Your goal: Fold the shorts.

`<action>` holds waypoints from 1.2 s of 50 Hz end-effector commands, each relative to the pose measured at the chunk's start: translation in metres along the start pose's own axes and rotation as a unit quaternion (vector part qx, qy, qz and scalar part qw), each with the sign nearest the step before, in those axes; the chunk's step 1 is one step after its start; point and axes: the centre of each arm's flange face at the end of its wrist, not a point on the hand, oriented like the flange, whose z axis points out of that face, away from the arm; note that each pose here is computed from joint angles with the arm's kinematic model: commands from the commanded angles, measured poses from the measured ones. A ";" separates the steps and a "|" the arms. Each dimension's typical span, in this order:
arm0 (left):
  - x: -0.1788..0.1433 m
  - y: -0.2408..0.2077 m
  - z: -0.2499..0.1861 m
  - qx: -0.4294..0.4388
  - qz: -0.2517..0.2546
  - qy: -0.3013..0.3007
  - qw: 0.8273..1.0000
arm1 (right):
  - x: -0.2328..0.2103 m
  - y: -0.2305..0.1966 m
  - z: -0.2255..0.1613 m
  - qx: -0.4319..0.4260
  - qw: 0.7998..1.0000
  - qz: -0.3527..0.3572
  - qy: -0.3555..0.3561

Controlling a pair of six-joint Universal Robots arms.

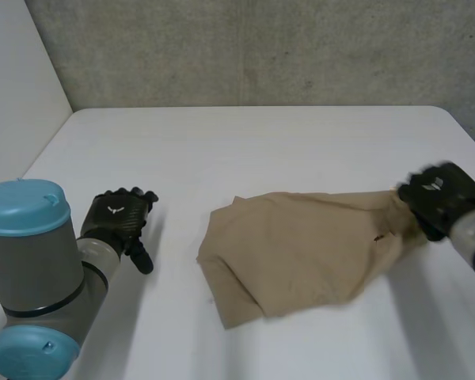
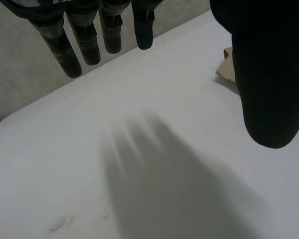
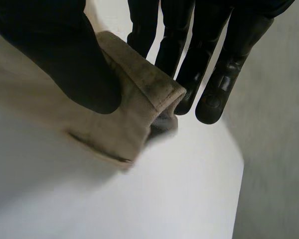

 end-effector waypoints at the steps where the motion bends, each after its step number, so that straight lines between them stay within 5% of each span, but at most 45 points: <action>1: -0.002 -0.009 -0.005 0.015 -0.002 -0.007 1.000 | -0.077 -0.096 -0.030 0.172 0.978 -0.067 -0.094; 9: -0.006 -0.020 -0.008 0.035 -0.006 -0.013 0.999 | -0.179 -0.106 -0.064 0.229 0.939 -0.128 -0.224; 14: -0.008 -0.028 -0.007 0.051 -0.009 -0.016 0.999 | -0.188 -0.102 -0.063 0.233 0.933 -0.120 -0.247; 19: -0.009 -0.040 -0.004 0.069 -0.011 -0.017 0.997 | -0.168 -0.122 -0.062 0.263 0.940 -0.037 -0.216; 23: -0.009 -0.052 -0.001 0.089 -0.014 -0.018 0.996 | -0.100 -0.136 -0.050 0.269 0.948 0.090 -0.143; 28: -0.006 -0.071 0.000 0.117 -0.019 -0.013 0.993 | -0.042 -0.129 -0.028 0.244 0.932 0.251 -0.095; 32: 0.016 -0.084 -0.004 0.142 -0.018 0.017 0.990 | -0.031 -0.117 -0.017 0.201 0.931 0.293 -0.089; 43: 0.099 -0.061 0.027 0.114 0.015 0.106 0.988 | -0.073 -0.068 0.025 0.031 0.942 0.301 -0.145; 52: 0.108 -0.007 0.040 -0.016 0.057 0.118 0.991 | -0.102 -0.042 0.043 -0.012 0.946 0.272 -0.174; 60: 0.094 0.012 0.038 -0.075 0.079 0.063 0.992 | -0.120 -0.025 0.051 -0.023 0.963 0.190 -0.188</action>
